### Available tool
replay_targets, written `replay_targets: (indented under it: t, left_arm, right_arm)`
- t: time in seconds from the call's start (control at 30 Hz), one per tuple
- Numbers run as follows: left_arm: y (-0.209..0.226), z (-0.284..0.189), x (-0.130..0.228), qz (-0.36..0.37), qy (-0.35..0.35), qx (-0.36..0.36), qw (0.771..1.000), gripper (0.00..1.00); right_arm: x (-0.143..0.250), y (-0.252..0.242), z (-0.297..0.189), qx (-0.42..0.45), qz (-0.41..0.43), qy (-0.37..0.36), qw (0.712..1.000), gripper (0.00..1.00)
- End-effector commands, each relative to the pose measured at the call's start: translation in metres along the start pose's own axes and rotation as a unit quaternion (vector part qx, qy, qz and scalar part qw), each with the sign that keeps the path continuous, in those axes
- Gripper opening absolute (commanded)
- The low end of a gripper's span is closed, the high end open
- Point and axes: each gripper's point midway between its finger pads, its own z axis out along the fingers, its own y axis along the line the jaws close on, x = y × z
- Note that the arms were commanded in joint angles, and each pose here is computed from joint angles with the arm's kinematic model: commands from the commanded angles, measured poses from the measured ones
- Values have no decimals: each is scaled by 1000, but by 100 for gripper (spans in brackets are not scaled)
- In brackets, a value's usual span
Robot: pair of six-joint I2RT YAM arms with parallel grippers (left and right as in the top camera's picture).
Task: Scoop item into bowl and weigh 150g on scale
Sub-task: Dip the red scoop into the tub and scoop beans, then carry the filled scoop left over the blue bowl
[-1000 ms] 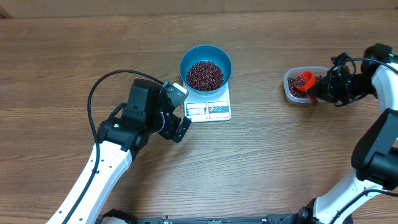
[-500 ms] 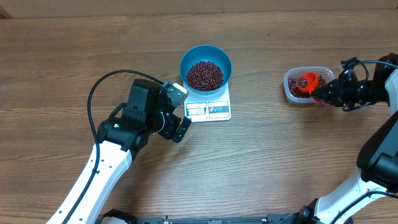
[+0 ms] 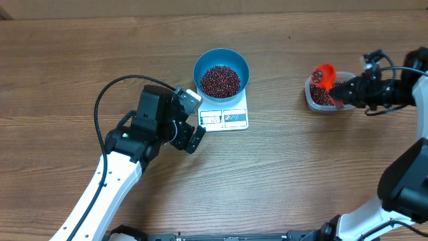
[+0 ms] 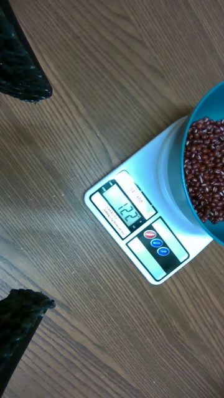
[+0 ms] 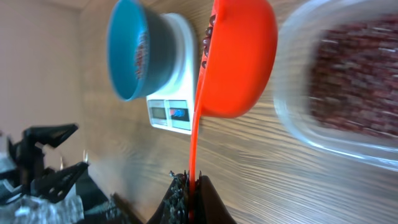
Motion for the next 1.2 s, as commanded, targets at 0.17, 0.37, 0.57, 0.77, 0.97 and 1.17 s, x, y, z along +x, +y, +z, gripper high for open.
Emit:
replay_targets:
  t: [0.17, 0.37, 0.57, 0.77, 0.97, 1.17]
  left_arm:
    - [2, 2, 2, -8, 4, -3, 1000, 99]
    - [2, 2, 2, -8, 4, -3, 1000, 100]
    - [2, 2, 2, -8, 4, -3, 1000, 100]
    - [2, 2, 2, -8, 4, -3, 1000, 99]
    - [2, 2, 2, -8, 4, -3, 1000, 100]
    - [2, 2, 2, -8, 4, -3, 1000, 100]
  right_arm:
    - [0, 74, 44, -51, -73, 34, 995, 4]
    - [-2, 112, 86, -48, -105, 51, 992, 4]
    - [0, 139, 124, -19, -139, 55, 989, 4]
    - [2, 151, 148, 20, -168, 46, 985, 4]
    - [2, 148, 166, 101, -206, 29, 973, 4]
    - [-1, 144, 175, 173, -237, 7, 956, 4]
